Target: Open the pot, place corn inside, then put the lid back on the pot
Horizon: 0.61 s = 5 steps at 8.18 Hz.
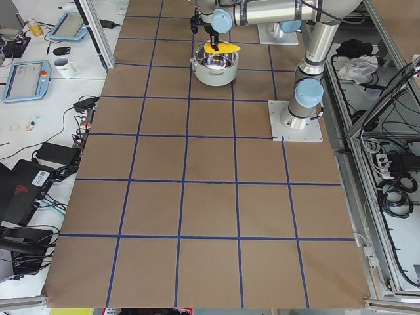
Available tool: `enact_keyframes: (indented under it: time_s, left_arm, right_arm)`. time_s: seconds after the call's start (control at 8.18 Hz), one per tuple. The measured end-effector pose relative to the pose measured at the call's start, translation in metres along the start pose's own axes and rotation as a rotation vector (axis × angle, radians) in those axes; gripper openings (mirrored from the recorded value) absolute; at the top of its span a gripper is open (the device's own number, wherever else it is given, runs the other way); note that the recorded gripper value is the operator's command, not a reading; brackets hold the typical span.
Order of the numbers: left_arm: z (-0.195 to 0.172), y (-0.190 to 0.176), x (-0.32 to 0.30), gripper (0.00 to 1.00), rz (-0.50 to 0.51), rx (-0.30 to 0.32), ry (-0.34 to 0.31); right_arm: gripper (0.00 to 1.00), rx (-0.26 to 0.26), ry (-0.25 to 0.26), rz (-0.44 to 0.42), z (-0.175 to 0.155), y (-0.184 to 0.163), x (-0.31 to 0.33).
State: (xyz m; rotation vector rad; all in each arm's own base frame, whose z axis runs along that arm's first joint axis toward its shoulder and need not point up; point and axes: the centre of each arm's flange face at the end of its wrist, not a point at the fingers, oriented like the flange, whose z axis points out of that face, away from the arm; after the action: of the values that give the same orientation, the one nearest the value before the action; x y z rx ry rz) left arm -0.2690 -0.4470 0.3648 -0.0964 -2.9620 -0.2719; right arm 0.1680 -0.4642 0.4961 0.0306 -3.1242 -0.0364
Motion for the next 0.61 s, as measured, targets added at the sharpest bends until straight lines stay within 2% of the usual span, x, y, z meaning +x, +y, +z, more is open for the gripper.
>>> enact_keyframes:
  time_s: [0.24,0.37,0.49,0.61]
  left_arm:
    - [0.015,-0.017,0.006,0.0,0.037,0.028,0.003]
    - [0.022,-0.022,0.01,0.04,0.047,0.03,0.002]
    - [0.027,-0.021,0.016,0.35,0.06,0.027,-0.002]
    - [0.03,-0.019,0.02,0.71,0.068,0.027,-0.012]
  right_arm:
    - [0.4,0.002,0.003,-0.004,-0.001,0.0,0.0]
    - [0.4,0.002,0.003,-0.006,-0.001,0.0,0.0]
    - [0.4,0.002,0.003,-0.007,-0.001,0.0,0.0]
    - [0.4,0.002,0.003,-0.008,0.0,0.0,0.0]
